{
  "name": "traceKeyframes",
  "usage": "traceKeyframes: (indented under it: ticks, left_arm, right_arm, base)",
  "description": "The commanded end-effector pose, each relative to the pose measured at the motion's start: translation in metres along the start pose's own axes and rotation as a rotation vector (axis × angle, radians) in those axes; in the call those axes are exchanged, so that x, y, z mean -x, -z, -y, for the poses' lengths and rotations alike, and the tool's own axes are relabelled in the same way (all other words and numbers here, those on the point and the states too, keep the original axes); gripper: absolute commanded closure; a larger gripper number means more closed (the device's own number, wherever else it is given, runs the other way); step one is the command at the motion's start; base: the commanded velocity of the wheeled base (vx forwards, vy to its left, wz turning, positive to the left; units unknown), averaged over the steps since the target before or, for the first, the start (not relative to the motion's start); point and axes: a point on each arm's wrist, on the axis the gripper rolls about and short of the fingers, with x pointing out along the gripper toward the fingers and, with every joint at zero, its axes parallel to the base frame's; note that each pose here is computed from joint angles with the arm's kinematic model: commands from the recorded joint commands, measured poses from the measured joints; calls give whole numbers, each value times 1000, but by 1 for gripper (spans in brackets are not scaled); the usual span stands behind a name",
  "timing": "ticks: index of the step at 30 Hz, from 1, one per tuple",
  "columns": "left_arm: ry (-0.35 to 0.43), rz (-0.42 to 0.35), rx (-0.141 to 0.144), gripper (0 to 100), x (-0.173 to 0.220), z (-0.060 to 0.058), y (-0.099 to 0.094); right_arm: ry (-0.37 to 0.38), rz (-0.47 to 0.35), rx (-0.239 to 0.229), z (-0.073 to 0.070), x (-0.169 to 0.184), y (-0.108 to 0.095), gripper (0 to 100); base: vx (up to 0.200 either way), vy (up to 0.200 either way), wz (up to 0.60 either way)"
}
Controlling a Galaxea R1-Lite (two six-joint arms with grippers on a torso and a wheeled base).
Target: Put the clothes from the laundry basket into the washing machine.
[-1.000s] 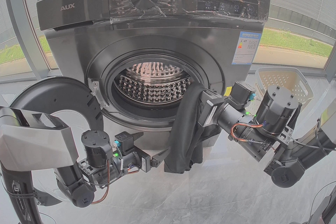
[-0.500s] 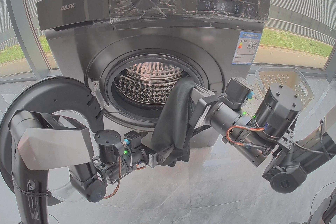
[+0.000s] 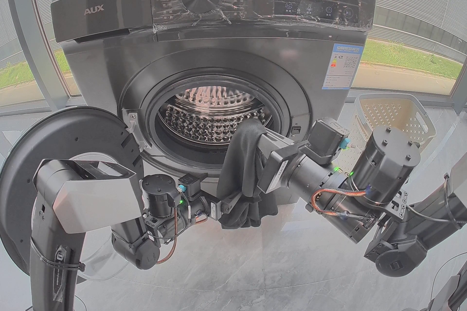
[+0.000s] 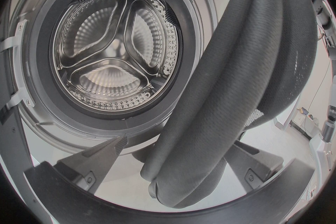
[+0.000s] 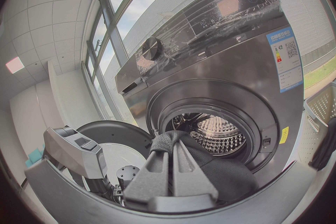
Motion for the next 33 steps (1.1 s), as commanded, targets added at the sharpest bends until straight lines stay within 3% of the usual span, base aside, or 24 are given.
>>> traceKeyframes:
  ticks: [1, 7, 17, 18, 25, 28, 33]
  left_arm:
    - [11, -6, -2, 0, -4, 2, 6]
    - [40, -3, -1, 0, -5, 5, 6]
    - [52, 13, -13, 0, -13, 4, 8]
    - [54, 18, -15, 100, -13, 4, 7]
    - [56, 25, -10, 100, -11, 4, 2]
    - [56, 41, -20, 100, -4, 5, -9]
    - [70, 36, -16, 100, 25, 8, -30]
  right_arm:
    - [1, -21, 3, 1, 2, 6, 100]
    - [-30, -35, -2, -9, 3, 12, 100]
    - [-33, -34, -3, -10, 0, 18, 100]
    - [-32, -32, -3, -10, 0, 17, 100]
    - [-37, -12, 0, -1, -6, 11, 100]
    - [5, 20, 8, 24, -20, 4, 100]
    - [78, 30, 25, 62, -44, 14, 100]
  base:
    - [0, 0, 0]
    - [0, 0, 0]
    - [0, 0, 0]
    - [0, 0, 0]
    - [0, 0, 0]
    - [0, 0, 0]
    - [0, 0, 0]
